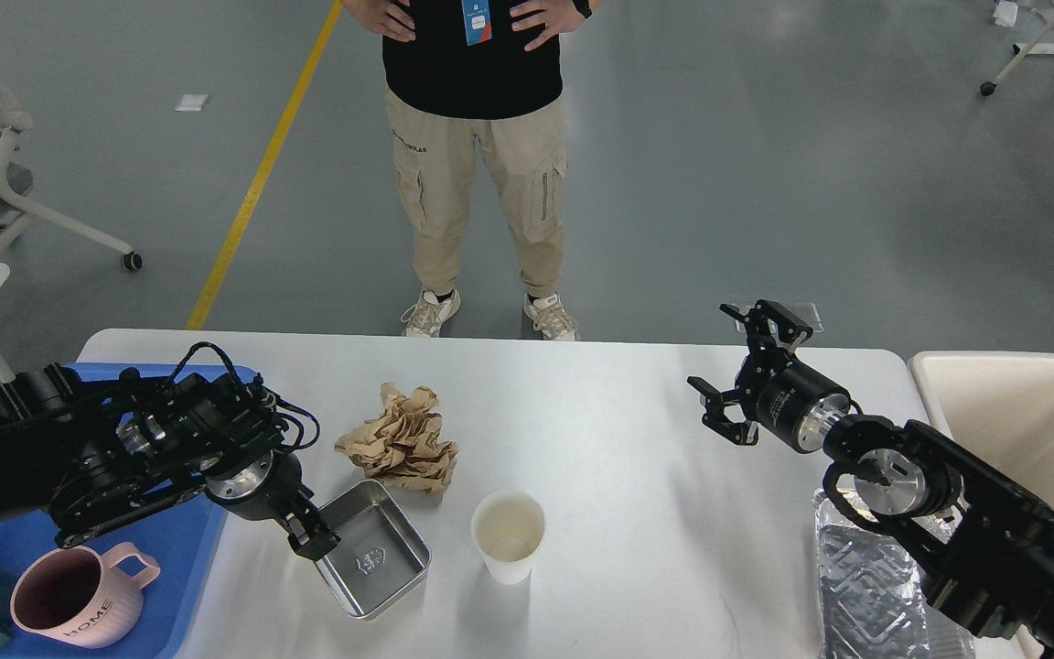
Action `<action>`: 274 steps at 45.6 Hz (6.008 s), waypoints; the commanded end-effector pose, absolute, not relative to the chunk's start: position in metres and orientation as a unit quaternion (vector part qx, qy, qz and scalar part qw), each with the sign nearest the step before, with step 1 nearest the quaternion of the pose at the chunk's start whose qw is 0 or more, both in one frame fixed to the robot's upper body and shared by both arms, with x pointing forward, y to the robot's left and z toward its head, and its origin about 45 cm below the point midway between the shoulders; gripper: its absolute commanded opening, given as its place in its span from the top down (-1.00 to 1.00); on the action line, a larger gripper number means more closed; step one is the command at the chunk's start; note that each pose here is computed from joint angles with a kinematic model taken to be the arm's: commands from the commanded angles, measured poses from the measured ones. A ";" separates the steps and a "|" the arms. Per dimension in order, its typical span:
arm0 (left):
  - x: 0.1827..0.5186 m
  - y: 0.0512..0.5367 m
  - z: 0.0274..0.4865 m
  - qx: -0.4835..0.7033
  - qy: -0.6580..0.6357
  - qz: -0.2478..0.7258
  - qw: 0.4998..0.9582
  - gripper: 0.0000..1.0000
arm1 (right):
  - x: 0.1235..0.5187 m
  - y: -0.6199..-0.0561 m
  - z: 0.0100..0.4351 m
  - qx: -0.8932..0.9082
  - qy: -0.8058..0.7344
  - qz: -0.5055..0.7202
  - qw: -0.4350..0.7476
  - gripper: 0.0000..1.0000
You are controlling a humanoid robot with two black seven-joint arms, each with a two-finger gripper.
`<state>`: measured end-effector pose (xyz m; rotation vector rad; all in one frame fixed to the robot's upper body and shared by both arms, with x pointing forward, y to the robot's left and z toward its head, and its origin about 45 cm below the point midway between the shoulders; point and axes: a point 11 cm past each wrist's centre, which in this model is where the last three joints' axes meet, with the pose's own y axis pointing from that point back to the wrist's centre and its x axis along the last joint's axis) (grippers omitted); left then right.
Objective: Tidy desktop
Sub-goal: 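Reach the left gripper to the small steel tray and grasp it, then lift the steel tray up and over toward the blue tray, then lower the steel tray onto the blue tray and release, then raise the left gripper away from the blue tray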
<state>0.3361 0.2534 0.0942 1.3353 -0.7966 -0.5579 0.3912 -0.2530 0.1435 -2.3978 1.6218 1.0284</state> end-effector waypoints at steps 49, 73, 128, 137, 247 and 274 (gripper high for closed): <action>0.355 0.265 0.109 0.585 -0.367 -0.238 0.683 1.00 | 0.391 -0.250 0.148 -0.784 0.522 0.333 0.040 -1.00; 0.372 0.305 0.208 0.561 -0.372 -0.125 0.729 0.98 | 0.390 -0.249 0.146 -0.784 0.522 0.334 0.038 -1.00; 0.288 0.516 0.251 0.584 -0.223 0.276 0.730 0.93 | 0.390 -0.246 0.147 -0.788 0.517 0.333 0.037 -1.00; 0.281 0.551 0.232 0.612 -0.198 0.307 0.702 0.92 | 0.390 -0.244 0.147 -0.788 0.516 0.334 0.037 -1.00; 0.413 0.407 0.239 0.378 -0.195 0.393 0.815 -0.79 | 0.390 -0.252 0.148 -0.787 0.520 0.330 0.033 -1.00; 0.394 0.397 0.249 0.138 -0.081 0.520 0.839 -0.93 | 0.387 -0.260 0.145 -0.789 0.524 0.321 0.014 -1.00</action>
